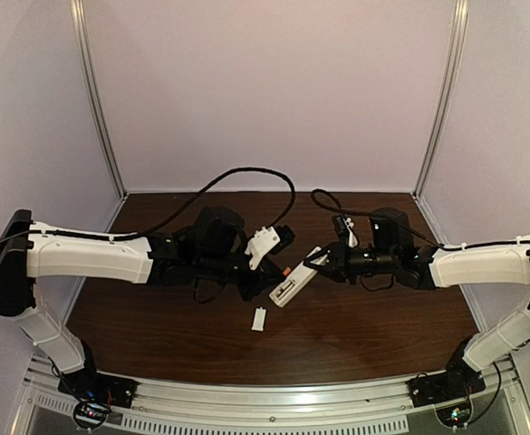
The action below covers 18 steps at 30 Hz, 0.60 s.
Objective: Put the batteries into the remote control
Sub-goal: Place the battery in the battery compartment.
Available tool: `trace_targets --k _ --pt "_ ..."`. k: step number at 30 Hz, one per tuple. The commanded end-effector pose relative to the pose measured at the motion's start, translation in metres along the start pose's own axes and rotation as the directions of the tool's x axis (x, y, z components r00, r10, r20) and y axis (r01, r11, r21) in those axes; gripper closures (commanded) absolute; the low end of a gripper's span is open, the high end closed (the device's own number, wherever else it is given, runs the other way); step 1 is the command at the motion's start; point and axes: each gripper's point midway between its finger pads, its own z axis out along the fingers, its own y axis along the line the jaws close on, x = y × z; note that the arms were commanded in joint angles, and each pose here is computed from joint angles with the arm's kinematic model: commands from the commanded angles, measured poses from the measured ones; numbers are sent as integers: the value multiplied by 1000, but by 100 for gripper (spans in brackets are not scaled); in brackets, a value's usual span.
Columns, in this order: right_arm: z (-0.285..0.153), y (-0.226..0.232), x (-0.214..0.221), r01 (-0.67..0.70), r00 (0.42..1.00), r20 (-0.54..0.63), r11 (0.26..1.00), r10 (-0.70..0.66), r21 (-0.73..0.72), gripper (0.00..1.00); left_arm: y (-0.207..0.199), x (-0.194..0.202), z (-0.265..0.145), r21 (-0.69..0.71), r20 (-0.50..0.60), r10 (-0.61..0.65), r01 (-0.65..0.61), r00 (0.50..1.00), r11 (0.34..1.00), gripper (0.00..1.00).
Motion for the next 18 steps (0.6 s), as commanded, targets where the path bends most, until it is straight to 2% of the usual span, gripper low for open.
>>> trace_targets --k 1,9,18 --pt "3 16 -8 -18 1000 22 999 19 -45 100 1 -17 7 -22 61 39 -37 997 999 100" --pt "4 16 -8 -47 999 18 998 48 -52 100 -3 -14 14 -19 53 44 -43 998 999 100" --pt "3 17 -6 -52 999 11 997 53 -59 100 10 -5 19 -95 19 48 -46 999 994 100"
